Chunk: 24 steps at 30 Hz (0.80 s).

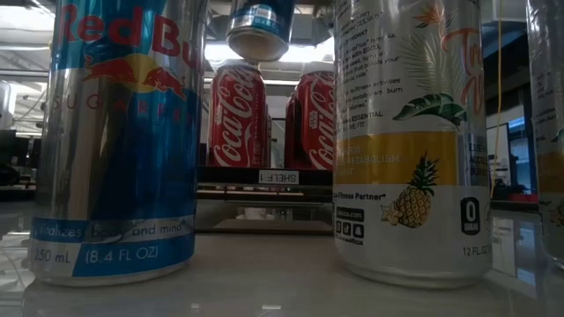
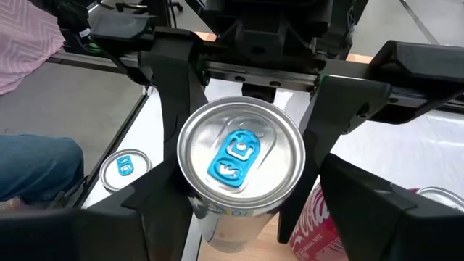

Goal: Place canned beverage on shelf
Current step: Put the top blue soda can on the shelf

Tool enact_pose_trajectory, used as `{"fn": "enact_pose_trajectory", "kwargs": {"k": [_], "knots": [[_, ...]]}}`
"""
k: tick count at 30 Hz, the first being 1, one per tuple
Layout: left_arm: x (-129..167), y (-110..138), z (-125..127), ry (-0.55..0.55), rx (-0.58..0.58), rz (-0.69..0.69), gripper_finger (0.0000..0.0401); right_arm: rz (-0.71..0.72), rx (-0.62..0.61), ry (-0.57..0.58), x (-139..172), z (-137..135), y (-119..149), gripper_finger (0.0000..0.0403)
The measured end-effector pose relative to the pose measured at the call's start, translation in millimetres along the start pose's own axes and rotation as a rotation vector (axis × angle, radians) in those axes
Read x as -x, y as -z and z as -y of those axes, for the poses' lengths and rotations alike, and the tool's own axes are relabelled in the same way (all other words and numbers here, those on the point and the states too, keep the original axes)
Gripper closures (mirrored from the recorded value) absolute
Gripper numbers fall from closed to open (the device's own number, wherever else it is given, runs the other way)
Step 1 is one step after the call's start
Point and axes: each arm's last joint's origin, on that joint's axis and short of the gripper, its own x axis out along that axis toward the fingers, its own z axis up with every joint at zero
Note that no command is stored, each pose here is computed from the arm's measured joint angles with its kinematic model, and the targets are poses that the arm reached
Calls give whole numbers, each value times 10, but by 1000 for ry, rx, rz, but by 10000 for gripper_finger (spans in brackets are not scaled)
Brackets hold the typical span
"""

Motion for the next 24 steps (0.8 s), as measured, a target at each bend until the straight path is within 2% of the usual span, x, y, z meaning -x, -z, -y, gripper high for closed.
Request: {"fn": "enact_pose_trajectory", "kwargs": {"k": [24], "knots": [[1,0,-6,-20,2,1,171,3,7,-4,-1,0,-1,116]]}}
